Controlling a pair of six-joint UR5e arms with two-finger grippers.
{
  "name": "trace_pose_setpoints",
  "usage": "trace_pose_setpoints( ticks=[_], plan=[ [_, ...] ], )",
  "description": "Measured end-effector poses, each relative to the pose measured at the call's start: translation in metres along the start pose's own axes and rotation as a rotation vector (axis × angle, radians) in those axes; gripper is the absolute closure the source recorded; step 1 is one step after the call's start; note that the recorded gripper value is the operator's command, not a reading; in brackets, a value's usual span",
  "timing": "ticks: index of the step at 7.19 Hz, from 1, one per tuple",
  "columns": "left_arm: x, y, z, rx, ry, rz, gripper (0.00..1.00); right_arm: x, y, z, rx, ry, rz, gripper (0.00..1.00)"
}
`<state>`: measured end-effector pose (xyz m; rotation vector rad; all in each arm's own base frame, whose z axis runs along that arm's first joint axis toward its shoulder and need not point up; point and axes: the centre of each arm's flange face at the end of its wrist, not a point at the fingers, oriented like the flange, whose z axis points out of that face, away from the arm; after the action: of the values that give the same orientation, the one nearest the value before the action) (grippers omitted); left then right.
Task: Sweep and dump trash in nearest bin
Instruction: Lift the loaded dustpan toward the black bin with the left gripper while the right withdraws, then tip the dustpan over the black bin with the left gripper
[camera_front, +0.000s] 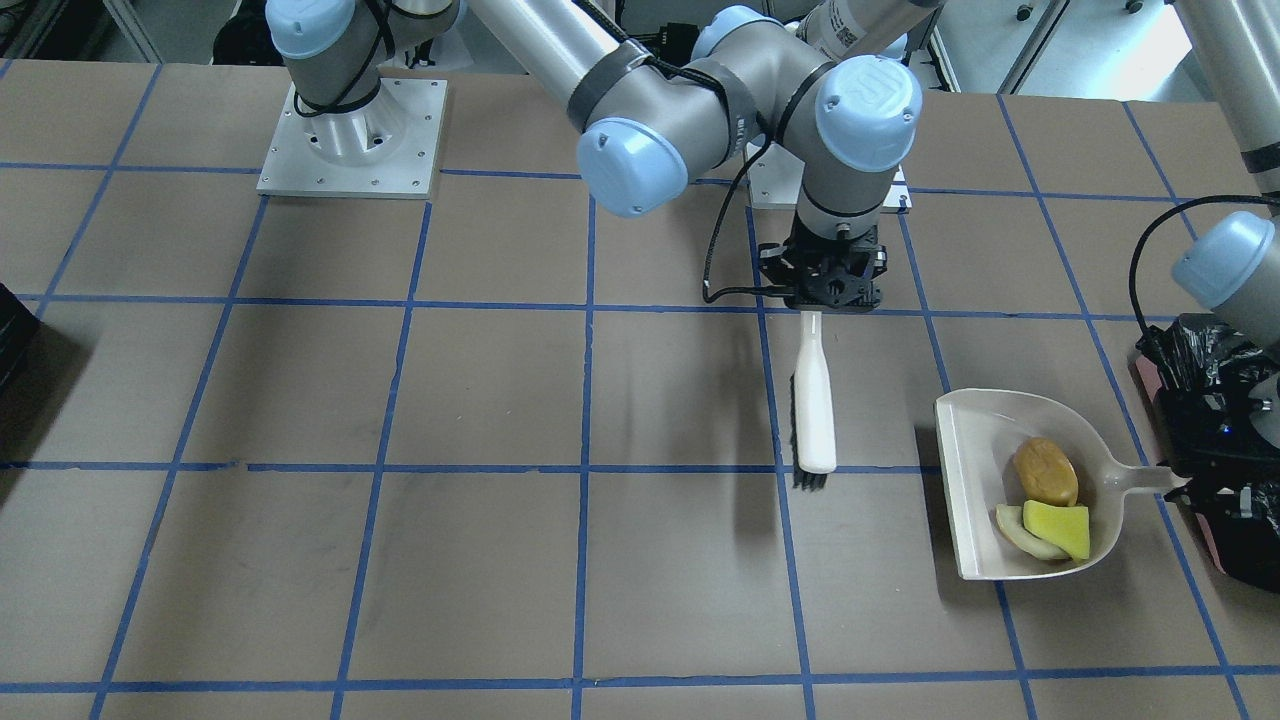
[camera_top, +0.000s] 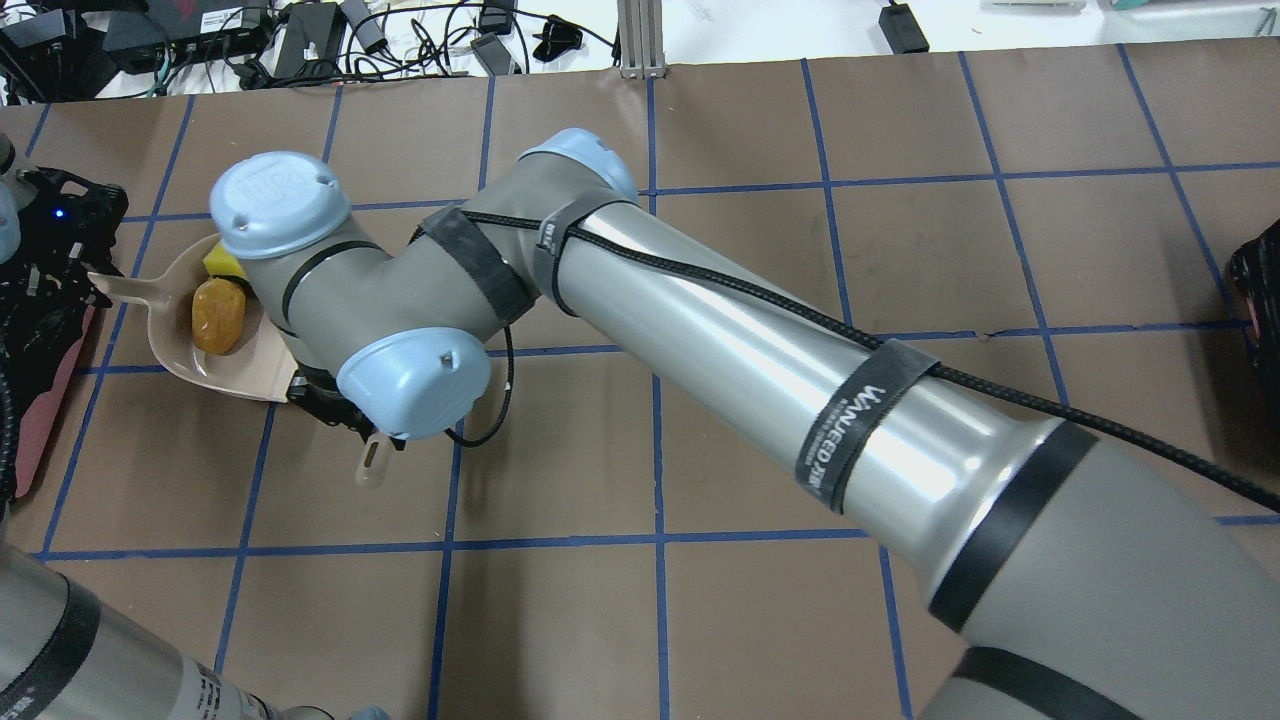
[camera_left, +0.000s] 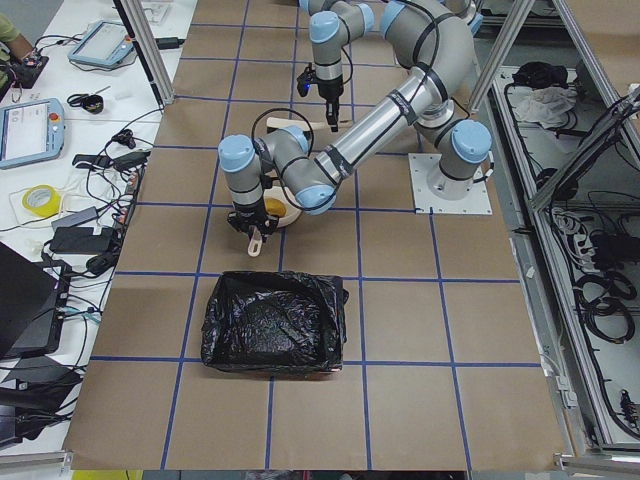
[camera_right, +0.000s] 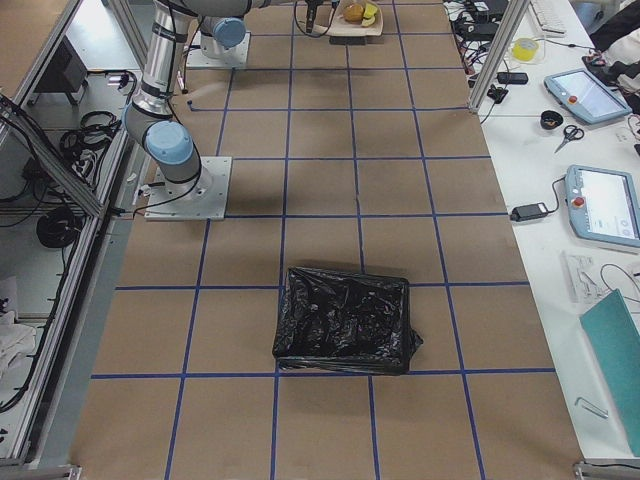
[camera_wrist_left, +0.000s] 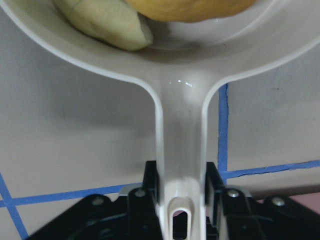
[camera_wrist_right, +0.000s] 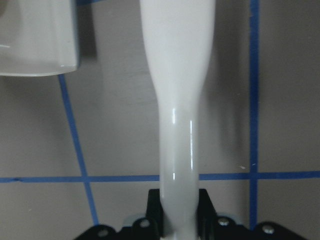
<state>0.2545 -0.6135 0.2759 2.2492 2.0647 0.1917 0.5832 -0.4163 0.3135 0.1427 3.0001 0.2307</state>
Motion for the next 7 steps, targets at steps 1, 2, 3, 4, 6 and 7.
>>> trace_pose_setpoints(
  ticks=[1,2,3,4,6,7],
  plan=[
    [0.005,0.009,-0.008,0.000,-0.017,-0.017,1.00,0.033,0.002,-0.004,-0.003,0.025,-0.017,1.00],
    [0.012,0.023,-0.020,0.006,-0.042,-0.043,1.00,0.067,0.010,-0.005,-0.002,0.060,-0.039,1.00],
    [0.022,0.046,-0.035,0.018,-0.071,-0.083,1.00,0.100,0.022,-0.004,-0.005,0.086,-0.052,1.00],
    [0.035,0.074,-0.050,0.025,-0.091,-0.129,1.00,0.132,0.031,-0.003,-0.007,0.100,-0.061,1.00],
    [0.064,0.133,-0.081,0.032,-0.106,-0.219,1.00,0.188,0.043,-0.004,-0.005,0.105,-0.081,1.00],
    [0.083,0.167,-0.092,0.029,-0.113,-0.271,1.00,0.205,0.049,-0.003,-0.008,0.107,-0.096,1.00]
  ],
)
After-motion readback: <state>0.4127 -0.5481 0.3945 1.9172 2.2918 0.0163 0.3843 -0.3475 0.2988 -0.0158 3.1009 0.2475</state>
